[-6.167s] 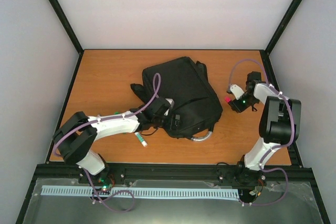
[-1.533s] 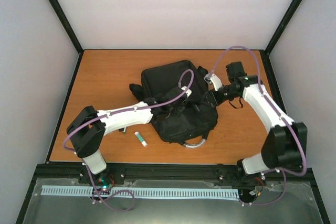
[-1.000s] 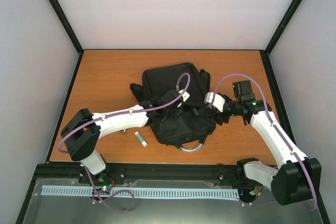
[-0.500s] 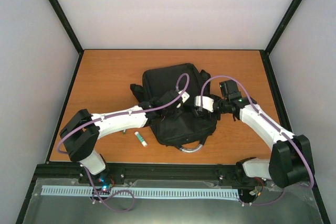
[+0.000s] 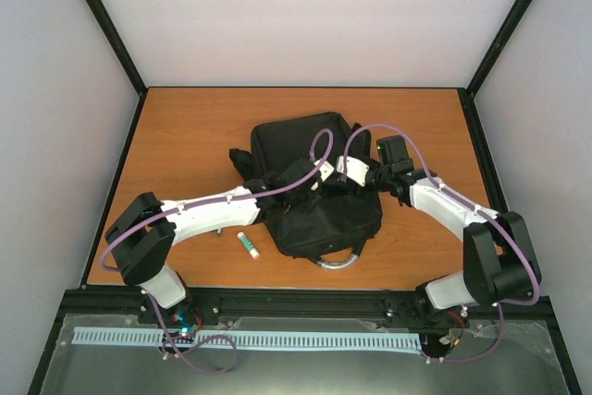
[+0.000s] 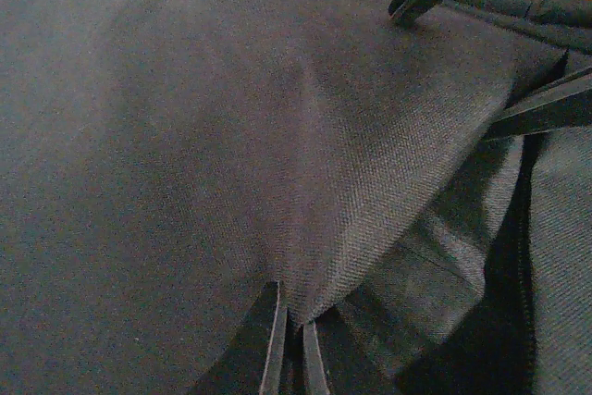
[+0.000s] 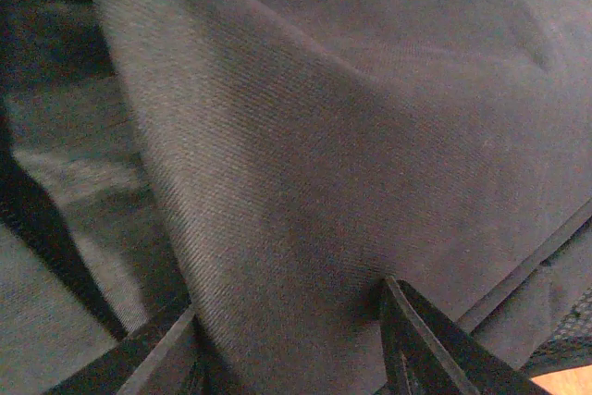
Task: Pack the student bag
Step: Place the stationery in the student bag, then adjust the student bag at the center of the board.
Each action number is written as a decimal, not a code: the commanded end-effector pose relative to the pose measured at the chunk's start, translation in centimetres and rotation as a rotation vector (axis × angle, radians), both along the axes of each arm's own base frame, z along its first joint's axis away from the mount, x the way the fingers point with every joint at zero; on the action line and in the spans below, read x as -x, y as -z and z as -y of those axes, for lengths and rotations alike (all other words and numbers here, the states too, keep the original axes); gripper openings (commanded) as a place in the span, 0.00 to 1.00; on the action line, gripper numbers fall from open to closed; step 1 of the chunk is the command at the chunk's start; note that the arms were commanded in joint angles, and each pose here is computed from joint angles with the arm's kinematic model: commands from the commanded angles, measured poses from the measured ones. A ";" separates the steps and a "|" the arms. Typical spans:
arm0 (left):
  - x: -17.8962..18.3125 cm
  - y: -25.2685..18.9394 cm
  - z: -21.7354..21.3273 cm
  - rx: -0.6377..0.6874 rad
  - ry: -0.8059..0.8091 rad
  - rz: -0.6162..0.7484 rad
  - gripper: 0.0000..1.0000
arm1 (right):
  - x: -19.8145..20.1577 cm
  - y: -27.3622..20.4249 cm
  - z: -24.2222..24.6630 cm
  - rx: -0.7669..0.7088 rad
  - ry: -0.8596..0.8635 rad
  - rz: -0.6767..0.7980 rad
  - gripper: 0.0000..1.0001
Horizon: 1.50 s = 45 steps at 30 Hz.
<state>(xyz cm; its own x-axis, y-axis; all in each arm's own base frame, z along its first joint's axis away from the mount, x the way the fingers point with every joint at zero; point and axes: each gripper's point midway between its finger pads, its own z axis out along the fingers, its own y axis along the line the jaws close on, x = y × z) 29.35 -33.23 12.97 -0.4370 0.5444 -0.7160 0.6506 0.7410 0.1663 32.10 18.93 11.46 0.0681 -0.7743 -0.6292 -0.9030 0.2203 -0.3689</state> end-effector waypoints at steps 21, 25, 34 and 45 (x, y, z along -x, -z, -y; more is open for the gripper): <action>-1.4 -3.1 -11.3 0.406 -0.633 -0.239 0.98 | 1.6 0.7 0.3 -0.059 0.108 -0.076 0.46; -1.8 -1.2 -14.4 0.503 -0.748 -0.331 1.00 | 1.7 1.2 0.5 -0.051 0.121 -0.084 0.44; -4.3 2.3 -12.7 0.621 -0.708 -0.491 0.99 | 4.3 3.2 0.7 -0.013 0.076 -0.215 0.44; -10.0 3.0 -3.7 0.694 -0.430 -0.591 0.91 | 9.6 5.1 1.1 0.011 -0.038 -0.373 0.44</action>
